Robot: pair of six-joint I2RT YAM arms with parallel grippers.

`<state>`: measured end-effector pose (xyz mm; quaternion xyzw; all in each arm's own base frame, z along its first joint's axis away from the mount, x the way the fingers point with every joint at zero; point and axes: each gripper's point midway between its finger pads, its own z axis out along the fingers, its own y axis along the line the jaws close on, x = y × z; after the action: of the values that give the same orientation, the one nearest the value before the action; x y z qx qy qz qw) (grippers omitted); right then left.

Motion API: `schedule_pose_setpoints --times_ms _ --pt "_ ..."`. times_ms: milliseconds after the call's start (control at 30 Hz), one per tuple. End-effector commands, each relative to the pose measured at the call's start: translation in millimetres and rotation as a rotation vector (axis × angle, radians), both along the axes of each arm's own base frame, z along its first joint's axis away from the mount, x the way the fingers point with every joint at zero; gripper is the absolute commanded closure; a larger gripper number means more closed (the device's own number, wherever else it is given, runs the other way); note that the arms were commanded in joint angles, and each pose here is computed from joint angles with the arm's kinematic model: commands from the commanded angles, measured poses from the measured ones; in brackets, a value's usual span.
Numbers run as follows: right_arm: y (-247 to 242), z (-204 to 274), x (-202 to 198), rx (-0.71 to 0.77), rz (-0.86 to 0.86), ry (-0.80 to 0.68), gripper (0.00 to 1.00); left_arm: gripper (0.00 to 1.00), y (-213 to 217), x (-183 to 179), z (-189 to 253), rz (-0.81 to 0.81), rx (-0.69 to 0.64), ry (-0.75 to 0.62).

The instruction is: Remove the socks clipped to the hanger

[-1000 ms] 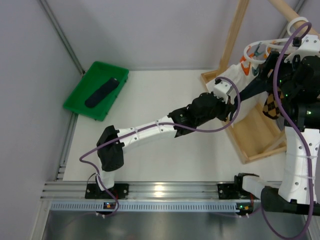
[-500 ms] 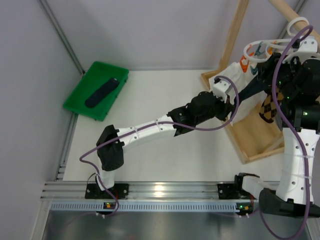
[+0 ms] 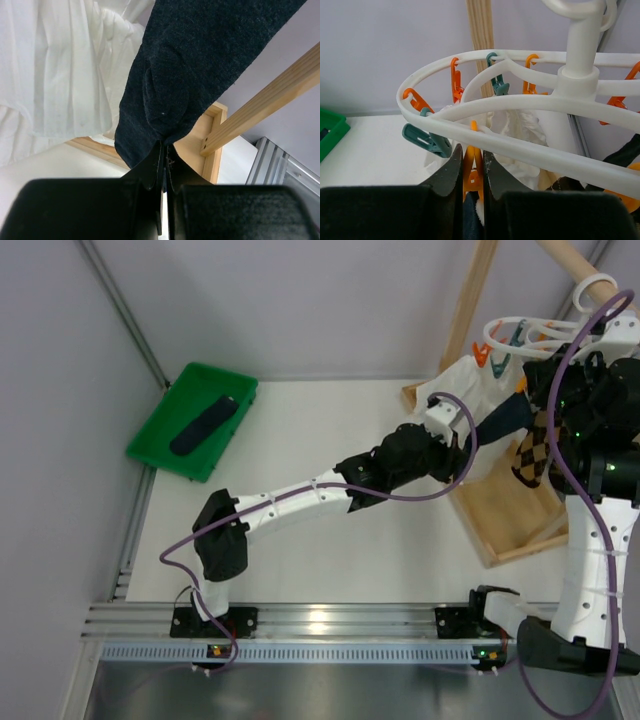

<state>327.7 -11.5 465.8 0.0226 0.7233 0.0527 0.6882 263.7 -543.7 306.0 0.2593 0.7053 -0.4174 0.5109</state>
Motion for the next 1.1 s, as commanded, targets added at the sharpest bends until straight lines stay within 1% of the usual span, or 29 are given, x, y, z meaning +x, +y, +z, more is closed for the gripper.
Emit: schedule_pose_setpoints --times_ms 0,100,167,200,267,300,333,367,400,433,500,533,600,633,700,733,800,833,900,967,1000,1033,1067 --pt "-1 11 -2 0.005 -0.002 -0.034 1.00 1.00 10 -3 30 -0.007 -0.063 -0.017" --pt "0 12 -4 0.014 -0.003 -0.038 1.00 1.00 14 -1 26 0.002 -0.046 -0.009" --pt "-1 11 -5 0.019 -0.009 -0.033 1.00 1.00 22 5 18 0.027 -0.007 -0.001" --pt "-1 12 -5 0.025 -0.012 -0.034 1.00 1.00 27 7 20 0.041 -0.006 -0.002" --pt "-3 8 -5 0.032 -0.025 -0.025 1.00 1.00 44 17 1 0.082 0.057 0.026" --pt "-3 7 -5 0.039 -0.027 -0.022 1.00 1.00 55 20 5 0.102 0.058 0.027" --pt "-3 6 -5 0.041 -0.025 -0.017 1.00 1.00 70 34 3 0.149 0.067 0.036" --pt "-3 3 -4 0.046 -0.026 -0.004 1.00 1.00 81 40 2 0.172 0.077 0.045" --pt "-3 0 -3 0.047 -0.027 0.007 1.00 1.00 99 44 -3 0.198 0.102 0.060" --pt "-3 1 -3 0.049 -0.026 0.010 1.00 1.00 123 63 -5 0.268 0.118 0.066" --pt "-4 -1 -5 0.052 -0.032 0.021 1.00 1.00 164 75 -15 0.346 0.171 0.090" --pt "-3 0 -7 0.053 -0.031 0.016 1.00 1.00 195 95 -19 0.424 0.193 0.100" --pt "-1 3 -11 0.058 -0.026 0.006 1.00 1.00 246 110 -29 0.552 0.253 0.120" --pt "0 3 -12 0.060 -0.020 0.006 1.00 1.00 281 128 -30 0.637 0.272 0.122" --pt "2 7 -17 0.059 -0.012 -0.004 1.00 1.00 327 142 -31 0.767 0.313 0.109" --pt "3 8 -17 0.060 -0.011 -0.006 1.00 1.00 361 153 -33 0.848 0.354 0.112" --pt "4 10 -21 0.062 -0.006 -0.012 1.00 1.00 397 165 -33 0.947 0.389 0.106" --pt "6 11 -22 0.064 0.003 -0.014 1.00 1.00 425 175 -31 1.016 0.387 0.116" --pt "8 10 -23 0.067 0.015 -0.014 1.00 1.00 450 186 -37 1.087 0.389 0.141" --pt "11 10 -23 0.071 0.027 -0.018 1.00 1.00 492 202 -44 1.238 0.414 0.161" --pt "12 10 -23 0.071 0.034 -0.020 1.00 1.00 510 208 -45 1.320 0.397 0.174" --pt "12 11 -23 0.075 0.037 -0.025 1.00 1.00 520 212 -48 1.366 0.401 0.181" --pt "13 10 -22 0.080 0.043 -0.024 1.00 1.00 525 224 -55 1.390 0.409 0.193"
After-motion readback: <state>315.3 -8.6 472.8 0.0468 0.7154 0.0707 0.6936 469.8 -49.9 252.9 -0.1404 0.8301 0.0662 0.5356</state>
